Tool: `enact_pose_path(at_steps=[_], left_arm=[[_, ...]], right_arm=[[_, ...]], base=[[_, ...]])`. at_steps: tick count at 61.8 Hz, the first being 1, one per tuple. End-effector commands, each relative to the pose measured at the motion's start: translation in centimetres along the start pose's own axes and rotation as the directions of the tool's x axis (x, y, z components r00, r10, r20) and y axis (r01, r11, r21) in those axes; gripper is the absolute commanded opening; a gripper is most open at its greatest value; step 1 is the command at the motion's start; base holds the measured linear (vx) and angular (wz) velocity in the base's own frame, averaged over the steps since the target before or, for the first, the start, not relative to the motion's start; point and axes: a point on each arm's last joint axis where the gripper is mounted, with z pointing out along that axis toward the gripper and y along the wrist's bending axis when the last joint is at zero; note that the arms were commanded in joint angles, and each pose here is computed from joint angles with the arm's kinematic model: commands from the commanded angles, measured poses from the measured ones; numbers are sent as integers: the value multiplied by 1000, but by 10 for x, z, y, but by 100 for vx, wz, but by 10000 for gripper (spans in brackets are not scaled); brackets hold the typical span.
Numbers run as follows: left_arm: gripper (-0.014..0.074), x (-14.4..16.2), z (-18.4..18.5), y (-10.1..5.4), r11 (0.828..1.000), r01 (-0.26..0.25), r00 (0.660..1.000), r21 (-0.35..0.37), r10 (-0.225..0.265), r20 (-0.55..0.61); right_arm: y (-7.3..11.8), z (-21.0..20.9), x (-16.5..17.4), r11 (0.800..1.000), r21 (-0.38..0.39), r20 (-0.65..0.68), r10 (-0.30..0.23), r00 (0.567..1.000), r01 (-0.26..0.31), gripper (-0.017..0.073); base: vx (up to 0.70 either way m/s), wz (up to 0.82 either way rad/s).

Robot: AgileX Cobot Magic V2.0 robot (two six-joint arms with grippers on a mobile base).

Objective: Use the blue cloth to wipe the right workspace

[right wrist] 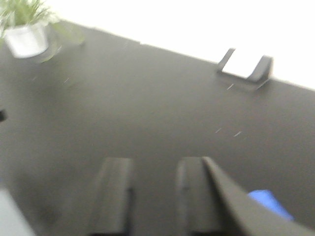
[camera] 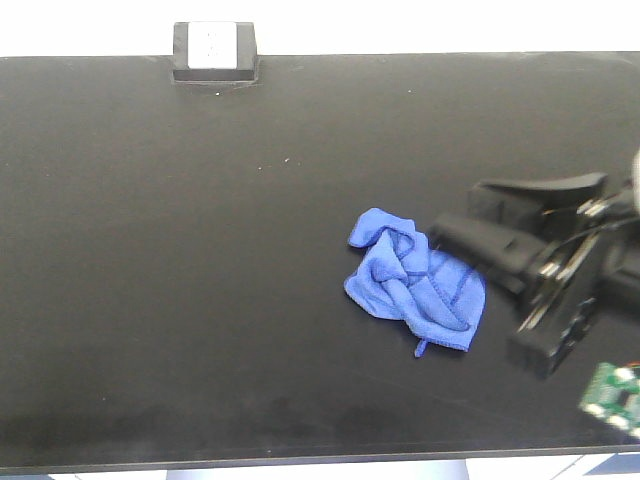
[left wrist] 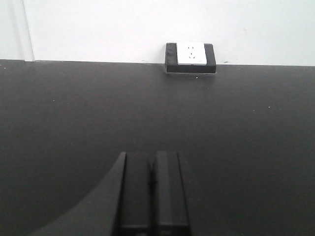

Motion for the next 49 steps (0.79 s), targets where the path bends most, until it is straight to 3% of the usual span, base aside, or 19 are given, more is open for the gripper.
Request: enact_pose_path(at_steps=[1, 6, 10, 17, 23, 31, 38, 44, 49], left_arm=[[-6, 2, 1, -1, 1000, 7, 998, 10, -8, 68], [-6, 2, 1, -1, 1000, 7, 998, 10, -8, 68], [-6, 2, 1, -1, 1000, 7, 998, 10, -8, 68], [-6, 2, 1, -1, 1000, 7, 998, 10, -8, 68], [-6, 2, 1, -1, 1000, 7, 998, 10, -8, 68], [-6, 2, 1, -1, 1000, 7, 998, 10, -8, 68], [-6, 2, 1, -1, 1000, 7, 998, 10, -8, 68], [-6, 2, 1, -1, 1000, 7, 998, 10, -8, 68], [-6, 2, 1, -1, 1000, 7, 998, 10, -8, 68]], right_arm=[[-4, -11, -10, 994, 86, 89, -69, 994, 62, 110], [-4, -24, 0, 975, 125, 63, -190, 980, 181, -15], [-6, -37, 18, 947, 194, 27, -265, 964, 255, -12], [-15, -56, 34, 931, 341, 105, -178, 978, 133, -10], [-22, -70, 53, 882, 471, 188, -120, 975, 18, -10], [-25, -85, 78, 787, 616, 222, -187, 957, 11, -10], [-27, -87, 106, 723, 690, 187, -216, 958, 28, -10], [-29, -84, 132, 703, 711, 187, -196, 963, 5, -9], [-32, -76, 152, 706, 708, 191, -169, 967, -16, -9]], base=[[0, 0], [0, 0], [0, 0], [0, 0], [0, 0], [0, 0], [0, 0], [0, 0], [0, 0]])
